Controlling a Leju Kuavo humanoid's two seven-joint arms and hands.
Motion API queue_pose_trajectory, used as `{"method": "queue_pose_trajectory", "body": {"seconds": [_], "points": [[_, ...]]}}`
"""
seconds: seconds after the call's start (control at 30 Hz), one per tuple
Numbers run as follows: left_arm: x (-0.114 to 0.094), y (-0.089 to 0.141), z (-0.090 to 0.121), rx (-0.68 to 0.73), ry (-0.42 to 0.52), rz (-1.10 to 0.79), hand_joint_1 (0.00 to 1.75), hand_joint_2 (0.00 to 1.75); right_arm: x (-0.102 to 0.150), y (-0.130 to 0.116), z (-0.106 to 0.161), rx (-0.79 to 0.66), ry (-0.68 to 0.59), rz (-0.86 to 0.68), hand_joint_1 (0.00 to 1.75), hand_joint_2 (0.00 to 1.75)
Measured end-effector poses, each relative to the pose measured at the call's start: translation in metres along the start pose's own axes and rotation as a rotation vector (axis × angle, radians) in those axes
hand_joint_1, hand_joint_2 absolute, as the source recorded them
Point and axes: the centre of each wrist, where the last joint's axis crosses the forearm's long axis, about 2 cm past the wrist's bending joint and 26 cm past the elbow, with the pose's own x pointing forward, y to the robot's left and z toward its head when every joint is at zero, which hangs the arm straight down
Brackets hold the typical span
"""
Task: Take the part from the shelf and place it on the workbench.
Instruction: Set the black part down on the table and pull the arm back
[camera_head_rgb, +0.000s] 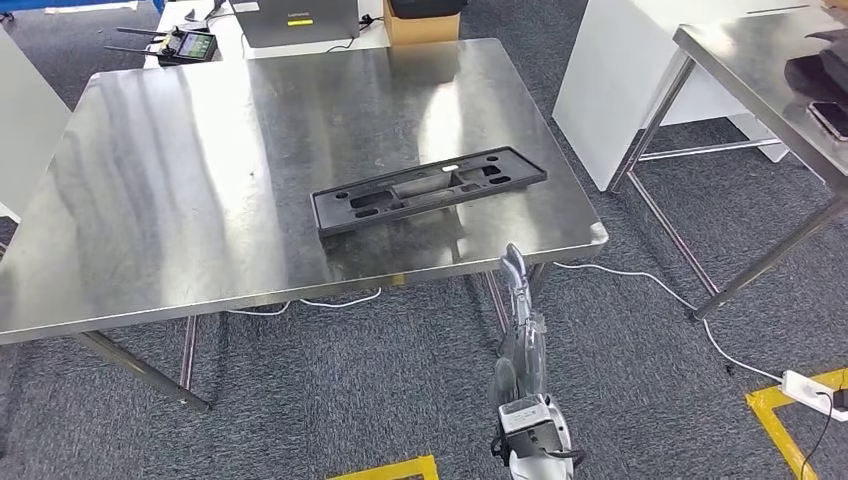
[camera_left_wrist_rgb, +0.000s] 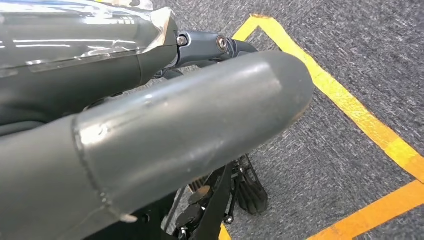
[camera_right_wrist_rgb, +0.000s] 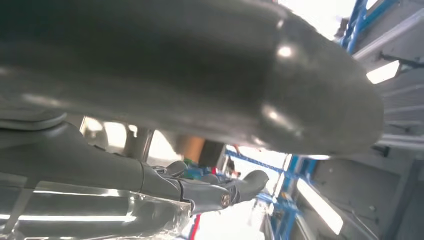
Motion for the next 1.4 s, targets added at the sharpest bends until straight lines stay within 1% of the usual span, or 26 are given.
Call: {"method": "queue_pose_trajectory", "body": {"seconds": [0.13, 0.37, 0.67, 0.73, 0.83, 0.93, 1.0, 1.03, 1.17, 1.2, 1.23, 1.27, 1.3, 1.33, 1.37, 1.4], "points": [[0.001, 0.001, -0.001, 0.005, -0.002, 0.006, 0.00, 0.00, 0.001, 0.000, 0.010, -0.001, 0.044, 0.013, 0.00, 0.00], [0.003, 0.002, -0.002, 0.017, -0.006, 0.007, 0.00, 0.00, -0.003, 0.005, 0.020, 0.025, 0.105, 0.037, 0.00, 0.00], [0.003, 0.002, -0.002, 0.021, -0.007, 0.007, 0.00, 0.00, -0.007, 0.007, 0.024, 0.035, 0.140, 0.045, 0.00, 0.00], [0.003, 0.002, -0.002, 0.023, -0.008, 0.007, 0.00, 0.00, -0.011, 0.009, 0.026, 0.061, 0.187, 0.049, 0.00, 0.00], [0.003, 0.002, -0.002, 0.028, -0.008, 0.005, 0.00, 0.00, -0.027, 0.020, 0.040, 0.124, 0.312, 0.071, 0.00, 0.00], [0.003, 0.001, -0.001, 0.046, -0.008, -0.002, 0.00, 0.00, -0.052, 0.036, 0.064, 0.172, 0.469, 0.175, 0.00, 0.00], [0.003, -0.001, 0.000, 0.055, -0.008, -0.005, 0.00, 0.00, -0.063, 0.043, 0.077, 0.189, 0.559, 0.246, 0.00, 0.00], [0.003, -0.001, 0.000, 0.057, -0.008, -0.006, 0.00, 0.00, -0.065, 0.044, 0.080, 0.193, 0.583, 0.259, 0.00, 0.00], [0.003, -0.001, 0.000, 0.057, -0.008, -0.006, 0.00, 0.00, -0.066, 0.045, 0.081, 0.194, 0.590, 0.262, 0.00, 0.00], [0.002, -0.001, 0.000, 0.059, -0.007, -0.007, 0.00, 0.00, -0.068, 0.045, 0.085, 0.202, 0.620, 0.274, 0.00, 0.00], [0.002, -0.001, 0.000, 0.062, -0.006, -0.008, 0.00, 0.00, -0.071, 0.046, 0.092, 0.215, 0.670, 0.291, 0.00, 0.00], [0.002, -0.001, 0.001, 0.069, -0.003, -0.010, 0.00, 0.00, -0.074, 0.047, 0.104, 0.239, 0.756, 0.314, 0.00, 0.00], [0.002, -0.001, 0.001, 0.086, 0.006, -0.019, 0.00, 0.00, -0.078, 0.046, 0.126, 0.298, 0.933, 0.355, 0.00, 0.00], [0.001, 0.000, 0.001, 0.107, 0.014, -0.035, 0.00, 0.00, -0.080, 0.041, 0.153, 0.372, 1.138, 0.405, 0.00, 0.00], [0.001, 0.001, 0.001, 0.127, 0.023, -0.052, 0.00, 0.00, -0.079, 0.034, 0.180, 0.444, 1.332, 0.461, 0.00, 0.00], [0.001, 0.002, 0.000, 0.145, 0.028, -0.068, 0.00, 0.00, -0.075, 0.026, 0.204, 0.509, 1.493, 0.516, 0.00, 0.00]]}}
